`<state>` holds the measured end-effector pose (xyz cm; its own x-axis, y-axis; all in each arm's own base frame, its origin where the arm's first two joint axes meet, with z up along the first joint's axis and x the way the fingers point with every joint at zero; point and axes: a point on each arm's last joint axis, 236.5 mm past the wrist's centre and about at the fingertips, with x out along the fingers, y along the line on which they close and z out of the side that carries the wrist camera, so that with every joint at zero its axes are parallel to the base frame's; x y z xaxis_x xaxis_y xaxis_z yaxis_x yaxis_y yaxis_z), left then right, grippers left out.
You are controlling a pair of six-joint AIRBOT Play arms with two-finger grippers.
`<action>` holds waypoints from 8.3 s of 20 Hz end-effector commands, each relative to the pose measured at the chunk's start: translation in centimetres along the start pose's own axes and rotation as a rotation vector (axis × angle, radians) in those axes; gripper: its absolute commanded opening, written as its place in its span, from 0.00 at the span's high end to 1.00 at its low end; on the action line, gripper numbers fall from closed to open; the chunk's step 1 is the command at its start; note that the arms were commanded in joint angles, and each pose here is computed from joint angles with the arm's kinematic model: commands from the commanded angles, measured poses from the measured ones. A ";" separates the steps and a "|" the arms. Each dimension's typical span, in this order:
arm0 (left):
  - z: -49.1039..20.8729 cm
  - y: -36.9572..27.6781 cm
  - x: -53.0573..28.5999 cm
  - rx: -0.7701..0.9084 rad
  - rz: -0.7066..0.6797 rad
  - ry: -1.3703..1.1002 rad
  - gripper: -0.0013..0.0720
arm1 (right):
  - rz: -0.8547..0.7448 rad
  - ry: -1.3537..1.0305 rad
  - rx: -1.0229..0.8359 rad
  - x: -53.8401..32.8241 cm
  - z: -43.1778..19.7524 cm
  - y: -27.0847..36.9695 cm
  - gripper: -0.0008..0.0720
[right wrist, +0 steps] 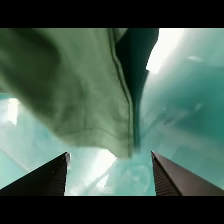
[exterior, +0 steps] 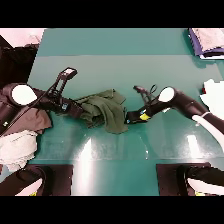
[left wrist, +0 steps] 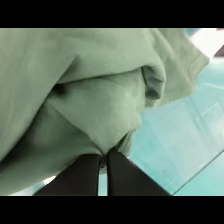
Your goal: Fold the shirts.
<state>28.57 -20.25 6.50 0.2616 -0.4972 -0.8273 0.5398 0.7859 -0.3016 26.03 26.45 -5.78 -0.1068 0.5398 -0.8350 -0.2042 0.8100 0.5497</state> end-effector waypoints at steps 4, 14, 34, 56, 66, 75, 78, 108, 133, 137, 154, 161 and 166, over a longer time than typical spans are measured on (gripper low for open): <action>-0.2 0.2 -0.2 0.008 0.010 0.012 0.95 | -0.003 0.039 -0.008 3.9 -1.0 0.5 0.46; 2.2 4.4 -8.9 0.137 0.312 0.056 0.95 | -0.039 -0.425 0.024 -13.3 4.7 -2.2 0.97; 10.5 -2.9 -32.0 0.257 0.438 -0.472 0.95 | -0.452 -1.179 -0.059 -50.3 -1.3 1.7 0.97; 3.8 18.5 -1.9 -0.156 0.374 0.043 0.88 | -0.271 -0.317 0.235 -21.6 9.7 -15.0 0.96; -0.2 22.0 -4.6 -0.576 0.093 -0.079 0.29 | -0.298 -0.442 0.317 -27.9 7.5 -17.0 0.29; -7.5 24.2 2.5 -0.799 0.107 -0.034 0.29 | -0.306 -0.469 0.233 -28.6 7.4 -14.2 0.30; -6.8 24.4 3.9 -0.801 0.075 -0.059 0.29 | -0.300 -0.453 0.201 -27.9 7.7 -13.0 0.30; 1.8 16.3 -6.0 -0.455 0.040 -0.270 0.95 | -0.093 -0.210 0.344 -14.1 -5.0 -11.2 0.18; -1.5 12.0 -5.4 -0.438 -0.102 -0.093 0.95 | -0.049 -0.398 0.318 -15.9 5.1 -14.0 0.21; -1.5 12.1 -5.4 -0.438 -0.101 -0.094 0.95 | -0.029 -0.317 0.394 -13.7 -0.6 -15.8 0.38; -1.5 12.0 -5.4 -0.439 -0.102 -0.094 0.95 | -0.020 -0.254 0.358 -7.4 0.4 -16.4 0.57; -1.2 11.9 -6.1 -0.420 -0.096 -0.089 0.95 | -0.022 -0.220 0.294 -8.2 -0.8 -14.7 0.97; 5.9 10.8 -14.8 -0.262 0.021 -0.289 0.95 | -0.036 -0.506 0.203 -20.2 1.0 -9.7 0.97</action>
<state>34.20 -6.92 12.74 0.4045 -0.5619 -0.7216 0.2725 0.8272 -0.4914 30.55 8.79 -0.66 0.2561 0.5260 -0.8110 0.0324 0.8338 0.5511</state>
